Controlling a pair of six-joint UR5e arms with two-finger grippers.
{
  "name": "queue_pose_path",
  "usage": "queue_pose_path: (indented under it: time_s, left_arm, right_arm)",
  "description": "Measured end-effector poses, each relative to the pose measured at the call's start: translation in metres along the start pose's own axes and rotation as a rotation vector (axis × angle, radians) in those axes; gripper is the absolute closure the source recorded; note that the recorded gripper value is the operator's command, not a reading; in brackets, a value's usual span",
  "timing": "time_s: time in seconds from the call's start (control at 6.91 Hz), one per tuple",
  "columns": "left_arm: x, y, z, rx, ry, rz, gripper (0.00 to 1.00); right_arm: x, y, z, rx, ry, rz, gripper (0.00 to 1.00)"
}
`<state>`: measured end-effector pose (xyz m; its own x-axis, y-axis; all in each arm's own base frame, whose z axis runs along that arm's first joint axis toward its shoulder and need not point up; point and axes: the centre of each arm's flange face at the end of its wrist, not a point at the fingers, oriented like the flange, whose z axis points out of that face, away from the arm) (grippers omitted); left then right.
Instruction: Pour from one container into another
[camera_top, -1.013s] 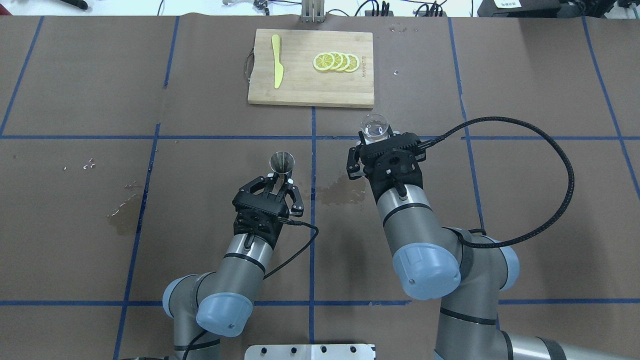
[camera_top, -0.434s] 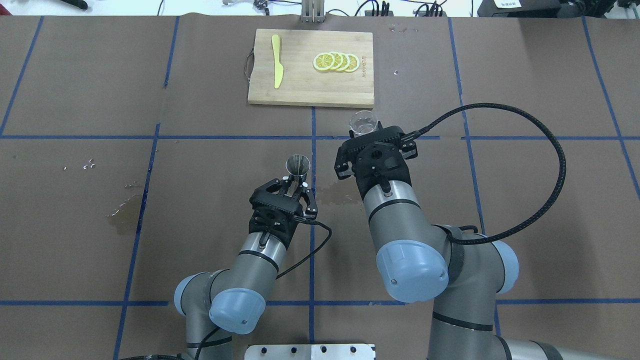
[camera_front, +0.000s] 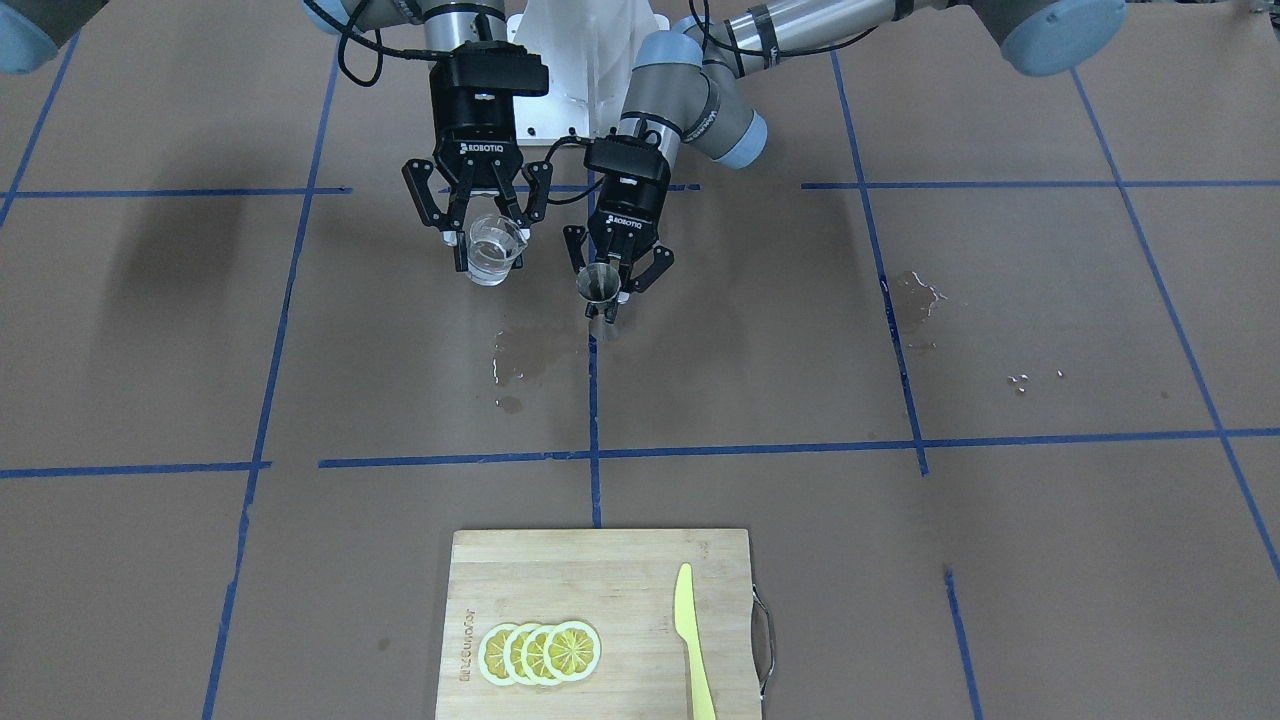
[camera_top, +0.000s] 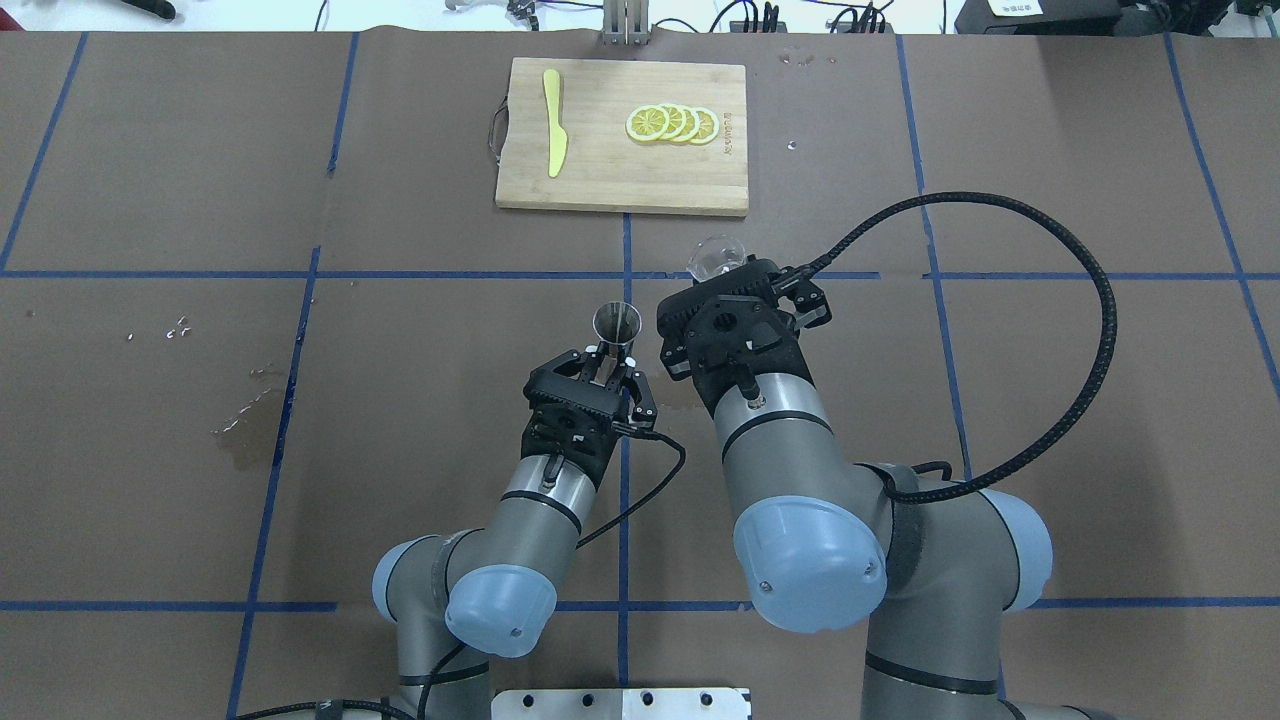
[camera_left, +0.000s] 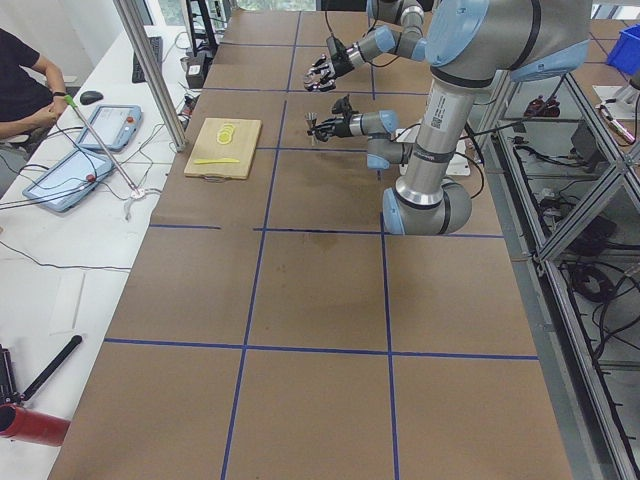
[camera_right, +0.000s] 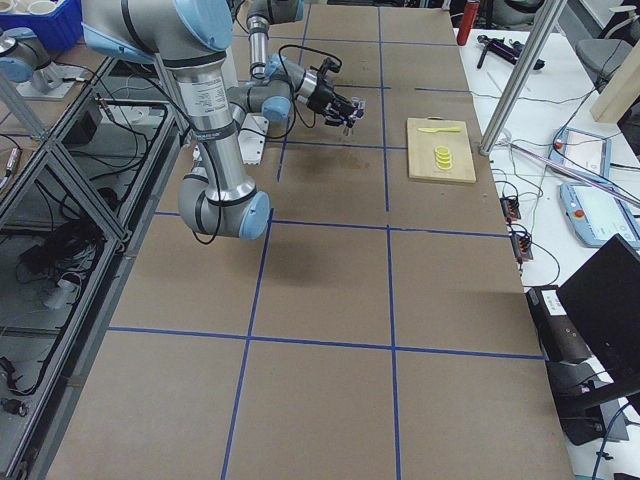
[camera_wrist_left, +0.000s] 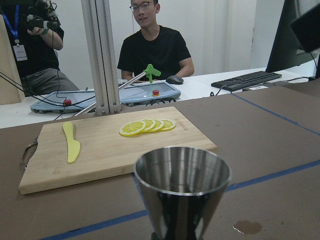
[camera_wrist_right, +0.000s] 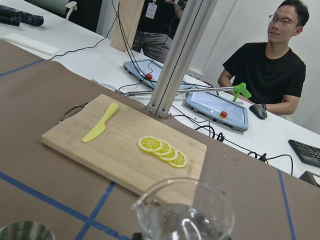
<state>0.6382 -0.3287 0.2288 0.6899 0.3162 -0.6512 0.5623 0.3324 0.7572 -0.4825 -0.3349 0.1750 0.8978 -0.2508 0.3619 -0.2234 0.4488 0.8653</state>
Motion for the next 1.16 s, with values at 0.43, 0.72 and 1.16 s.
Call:
queue_pose_path:
  time_s: [0.43,0.72,1.16]
  left_arm:
    - [0.014,-0.002,0.011,0.001,-0.006,0.002,1.0]
    - [0.024,-0.004,0.015,0.002,-0.006,0.0,1.0]
    - [0.029,-0.004,0.018,0.002,-0.006,-0.018,1.0]
  right_arm:
    - [-0.014,-0.016,-0.007,-0.036,0.027,-0.107,1.0]
    - [-0.019,-0.023,-0.009,-0.055,0.042,-0.171,1.0]
    - [-0.024,-0.029,-0.01,-0.076,0.057,-0.278,1.0]
